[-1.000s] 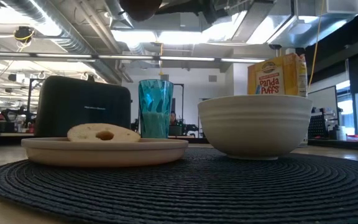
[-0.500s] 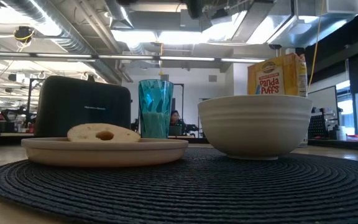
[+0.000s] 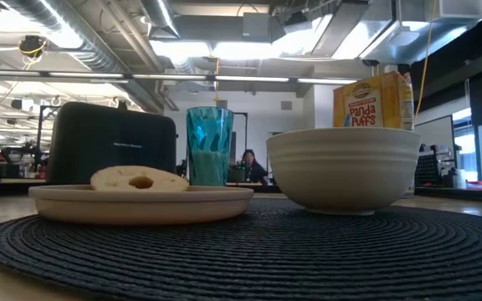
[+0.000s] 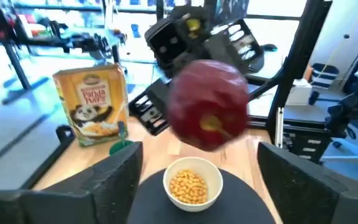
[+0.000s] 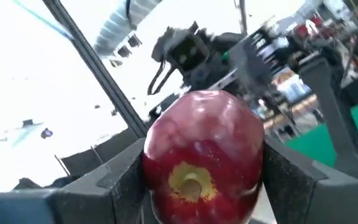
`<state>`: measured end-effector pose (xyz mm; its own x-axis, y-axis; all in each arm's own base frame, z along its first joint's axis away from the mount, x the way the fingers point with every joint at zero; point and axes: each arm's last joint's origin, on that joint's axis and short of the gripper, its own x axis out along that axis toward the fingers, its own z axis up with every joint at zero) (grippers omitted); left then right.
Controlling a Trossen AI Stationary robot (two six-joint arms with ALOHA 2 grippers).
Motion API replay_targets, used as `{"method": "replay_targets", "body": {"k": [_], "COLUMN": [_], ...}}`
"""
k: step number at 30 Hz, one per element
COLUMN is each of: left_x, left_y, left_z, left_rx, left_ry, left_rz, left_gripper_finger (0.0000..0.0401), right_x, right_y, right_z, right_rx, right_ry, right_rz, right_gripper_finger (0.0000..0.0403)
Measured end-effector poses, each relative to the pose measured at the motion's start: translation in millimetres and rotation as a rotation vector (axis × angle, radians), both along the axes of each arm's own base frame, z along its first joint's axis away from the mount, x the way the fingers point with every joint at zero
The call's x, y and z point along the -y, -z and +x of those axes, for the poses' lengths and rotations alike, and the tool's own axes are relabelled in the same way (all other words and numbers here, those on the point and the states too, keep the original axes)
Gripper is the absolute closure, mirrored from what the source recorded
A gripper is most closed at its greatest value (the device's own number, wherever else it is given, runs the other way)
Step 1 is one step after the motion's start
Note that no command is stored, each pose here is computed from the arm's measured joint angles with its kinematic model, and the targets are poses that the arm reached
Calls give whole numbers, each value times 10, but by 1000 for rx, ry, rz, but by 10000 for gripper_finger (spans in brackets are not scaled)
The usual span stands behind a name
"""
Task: Arrange a breakfast setting
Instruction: Put the red apple from the white bin on the white plate at the bottom of the sliced bagel
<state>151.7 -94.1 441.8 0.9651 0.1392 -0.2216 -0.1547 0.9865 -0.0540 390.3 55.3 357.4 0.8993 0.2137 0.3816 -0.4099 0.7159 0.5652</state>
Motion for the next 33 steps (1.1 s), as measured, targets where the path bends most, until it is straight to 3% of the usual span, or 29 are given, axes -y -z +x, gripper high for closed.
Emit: {"method": "replay_targets", "body": {"k": [5, 11, 18, 29, 33], "left_x": [86, 97, 68, 73, 75], "left_y": [16, 101, 161, 153, 136], "left_z": [8, 219, 362, 375, 380], "left_rx": [5, -40, -80, -74, -57], "left_ry": [-12, -82, -87, -55, -61], "left_rz": [62, 161, 189, 171, 161], "left_gripper_finger": [144, 184, 230, 368, 395], "right_x": [86, 77, 73, 72, 65], "right_y": [62, 108, 122, 127, 134], "right_z": [-21, 5, 9, 12, 13], "right_rx": [33, 20, 7, 1, -5], "right_ry": [25, 34, 40, 38, 24], "right_rz": [19, 15, 17, 14, 8], "right_gripper_finger": [159, 159, 158, 158, 158]}}
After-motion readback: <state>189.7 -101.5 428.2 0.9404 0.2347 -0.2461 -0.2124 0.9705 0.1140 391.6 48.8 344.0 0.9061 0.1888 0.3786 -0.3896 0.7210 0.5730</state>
